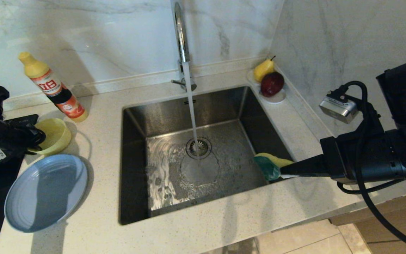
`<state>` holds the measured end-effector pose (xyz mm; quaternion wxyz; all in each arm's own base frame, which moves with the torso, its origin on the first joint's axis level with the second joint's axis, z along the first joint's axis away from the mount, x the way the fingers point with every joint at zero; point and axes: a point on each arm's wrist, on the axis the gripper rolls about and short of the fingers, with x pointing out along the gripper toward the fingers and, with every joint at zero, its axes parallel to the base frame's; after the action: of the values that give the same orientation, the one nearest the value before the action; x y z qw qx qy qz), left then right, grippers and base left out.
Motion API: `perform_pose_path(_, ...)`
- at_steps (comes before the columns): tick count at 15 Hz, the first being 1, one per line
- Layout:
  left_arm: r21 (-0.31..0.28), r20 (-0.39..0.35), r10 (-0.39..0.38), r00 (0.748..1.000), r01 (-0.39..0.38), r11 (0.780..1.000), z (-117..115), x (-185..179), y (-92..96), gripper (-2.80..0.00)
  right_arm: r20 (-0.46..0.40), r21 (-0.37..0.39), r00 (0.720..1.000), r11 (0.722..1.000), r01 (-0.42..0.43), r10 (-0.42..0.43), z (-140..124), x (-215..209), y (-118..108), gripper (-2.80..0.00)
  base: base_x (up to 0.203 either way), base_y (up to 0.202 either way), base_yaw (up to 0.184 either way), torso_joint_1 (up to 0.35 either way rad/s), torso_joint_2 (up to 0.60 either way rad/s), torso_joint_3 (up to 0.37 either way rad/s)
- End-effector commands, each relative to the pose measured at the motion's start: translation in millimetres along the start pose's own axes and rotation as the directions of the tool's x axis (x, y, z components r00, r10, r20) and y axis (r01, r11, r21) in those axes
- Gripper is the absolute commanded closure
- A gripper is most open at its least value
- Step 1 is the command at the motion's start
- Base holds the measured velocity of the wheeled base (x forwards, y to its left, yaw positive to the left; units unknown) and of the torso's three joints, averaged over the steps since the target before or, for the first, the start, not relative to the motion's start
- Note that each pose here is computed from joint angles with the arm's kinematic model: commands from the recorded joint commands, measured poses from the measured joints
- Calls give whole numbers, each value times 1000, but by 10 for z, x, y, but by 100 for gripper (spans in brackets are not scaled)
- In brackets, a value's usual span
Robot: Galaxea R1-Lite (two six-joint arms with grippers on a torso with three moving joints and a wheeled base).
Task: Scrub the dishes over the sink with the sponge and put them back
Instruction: Wash the bowl
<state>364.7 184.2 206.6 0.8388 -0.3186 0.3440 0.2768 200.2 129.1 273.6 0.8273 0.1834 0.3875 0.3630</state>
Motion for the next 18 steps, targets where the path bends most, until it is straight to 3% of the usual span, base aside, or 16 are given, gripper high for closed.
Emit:
perform_pose_path(1, -9, 25, -9, 1000, 10, 1000, 49, -70, -23, 0, -3, 3, 1000, 1000, -2, 2, -2, 4, 0, 0, 0, 0, 0, 0, 0, 0)
perform_pose_path(8, -31, 100, -21, 995, 25, 999, 163, -413, 29, 0, 1, 0, 1000, 1000, -6, 6, -5, -21, 11, 0, 0, 0, 0, 0, 0, 0)
perform_pose_path(15, -42, 220, -4, 976, 13, 999, 247, -1237, 298, 0, 12, -2, 1000, 1000, -12, 12, -10, -66, 32, 0, 0, 0, 0, 0, 0, 0)
perform_pose_path(18, -10, 246, -98, 964, 104, 995, 119, -1743, 272, 0, 15, -4, 1000, 1000, -13, 13, -11, -79, 38, 0, 0, 0, 0, 0, 0, 0)
